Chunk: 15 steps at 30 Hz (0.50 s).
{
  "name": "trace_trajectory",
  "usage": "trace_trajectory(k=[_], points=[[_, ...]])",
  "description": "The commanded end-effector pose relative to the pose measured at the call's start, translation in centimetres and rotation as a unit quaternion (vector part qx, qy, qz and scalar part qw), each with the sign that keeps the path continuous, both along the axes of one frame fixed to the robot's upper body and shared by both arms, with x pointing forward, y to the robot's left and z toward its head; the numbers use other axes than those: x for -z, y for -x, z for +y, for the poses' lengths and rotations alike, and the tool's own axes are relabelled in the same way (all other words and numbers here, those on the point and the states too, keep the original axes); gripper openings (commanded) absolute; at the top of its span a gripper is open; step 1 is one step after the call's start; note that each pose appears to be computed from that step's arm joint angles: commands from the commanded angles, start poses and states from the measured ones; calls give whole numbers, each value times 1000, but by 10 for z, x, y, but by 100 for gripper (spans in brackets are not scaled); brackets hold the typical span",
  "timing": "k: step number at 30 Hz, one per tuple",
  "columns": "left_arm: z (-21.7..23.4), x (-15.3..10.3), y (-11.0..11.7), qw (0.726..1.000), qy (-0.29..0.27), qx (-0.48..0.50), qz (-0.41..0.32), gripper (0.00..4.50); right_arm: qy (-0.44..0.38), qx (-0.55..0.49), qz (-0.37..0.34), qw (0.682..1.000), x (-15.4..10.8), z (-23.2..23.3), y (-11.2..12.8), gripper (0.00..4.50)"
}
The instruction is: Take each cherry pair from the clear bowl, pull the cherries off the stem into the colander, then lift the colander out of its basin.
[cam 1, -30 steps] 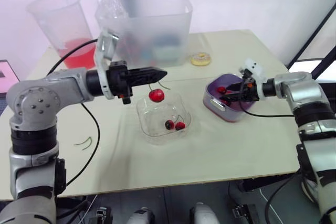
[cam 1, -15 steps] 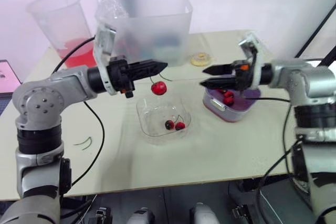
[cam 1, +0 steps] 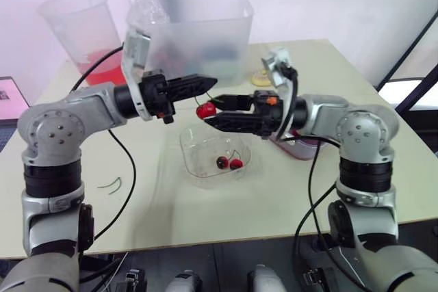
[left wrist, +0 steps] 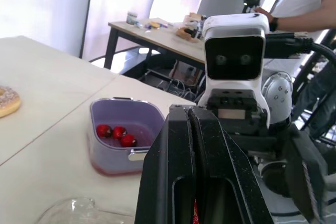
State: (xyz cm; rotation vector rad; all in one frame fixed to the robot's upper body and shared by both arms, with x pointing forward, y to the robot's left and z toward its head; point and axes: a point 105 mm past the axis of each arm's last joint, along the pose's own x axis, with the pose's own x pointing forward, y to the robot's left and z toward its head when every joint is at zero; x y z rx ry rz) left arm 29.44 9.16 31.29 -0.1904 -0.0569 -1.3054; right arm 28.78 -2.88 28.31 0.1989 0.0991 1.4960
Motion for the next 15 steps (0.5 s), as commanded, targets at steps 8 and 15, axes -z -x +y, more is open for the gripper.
trace_trajectory(k=[8,15], points=[[4,-14,7,999,0,-2,-35,0,0,16,-20,1000,-1,11,3,275],[4,-14,7,999,-2,-2,-35,0,9,15,-26,1000,3,10,5,176]])
